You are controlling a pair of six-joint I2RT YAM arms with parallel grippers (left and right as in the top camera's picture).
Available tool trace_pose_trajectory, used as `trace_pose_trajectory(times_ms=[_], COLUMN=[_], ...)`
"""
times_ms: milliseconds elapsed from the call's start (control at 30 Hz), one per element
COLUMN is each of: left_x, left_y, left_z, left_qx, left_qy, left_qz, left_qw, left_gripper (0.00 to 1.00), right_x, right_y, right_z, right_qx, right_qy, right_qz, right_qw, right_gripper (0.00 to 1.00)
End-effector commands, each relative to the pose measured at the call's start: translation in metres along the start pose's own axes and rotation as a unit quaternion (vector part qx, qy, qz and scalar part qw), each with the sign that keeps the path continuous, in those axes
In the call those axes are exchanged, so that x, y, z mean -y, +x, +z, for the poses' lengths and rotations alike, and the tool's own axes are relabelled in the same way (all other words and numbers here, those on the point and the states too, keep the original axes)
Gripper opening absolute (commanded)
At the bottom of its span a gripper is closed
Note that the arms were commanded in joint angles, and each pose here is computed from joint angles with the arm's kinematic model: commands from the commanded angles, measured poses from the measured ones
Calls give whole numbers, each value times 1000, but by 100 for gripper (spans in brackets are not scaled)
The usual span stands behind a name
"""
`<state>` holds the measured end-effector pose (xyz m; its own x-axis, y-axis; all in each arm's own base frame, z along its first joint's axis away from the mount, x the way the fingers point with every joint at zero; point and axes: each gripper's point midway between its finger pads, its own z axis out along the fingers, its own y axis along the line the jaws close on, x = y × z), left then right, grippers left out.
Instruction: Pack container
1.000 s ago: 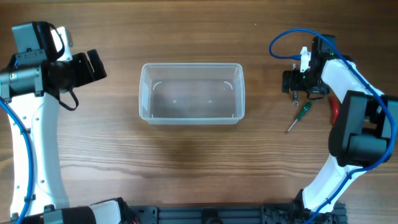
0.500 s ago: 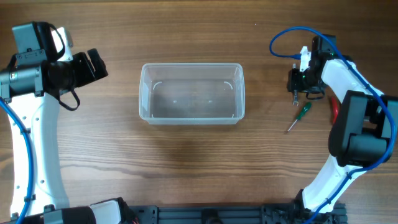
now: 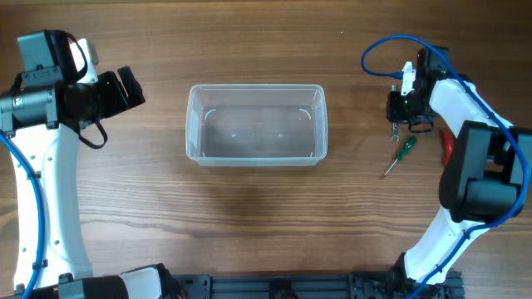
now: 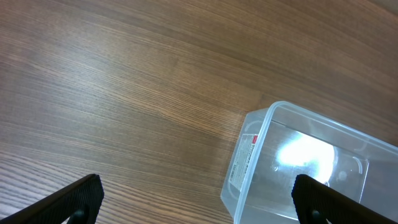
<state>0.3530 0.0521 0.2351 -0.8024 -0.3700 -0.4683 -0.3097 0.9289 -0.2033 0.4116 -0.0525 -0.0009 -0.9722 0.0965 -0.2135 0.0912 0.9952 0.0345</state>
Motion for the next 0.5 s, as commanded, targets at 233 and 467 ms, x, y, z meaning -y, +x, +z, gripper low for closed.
trace_pose_trajectory(times_ms=[233, 467], left_x=[3, 3], left_y=[0, 0], left_z=[2, 2], left_qx=[-4, -4], left_qy=[9, 9], left_qz=[-5, -5], left_qw=[1000, 1000], left_gripper=[100, 100], right_x=[-3, -3], right_y=[-4, -6], right_z=[2, -1], right_qx=[1, 5], right_qy=[-7, -7], right_qz=[1, -1], right_qw=[1000, 1000], right_gripper=[4, 4])
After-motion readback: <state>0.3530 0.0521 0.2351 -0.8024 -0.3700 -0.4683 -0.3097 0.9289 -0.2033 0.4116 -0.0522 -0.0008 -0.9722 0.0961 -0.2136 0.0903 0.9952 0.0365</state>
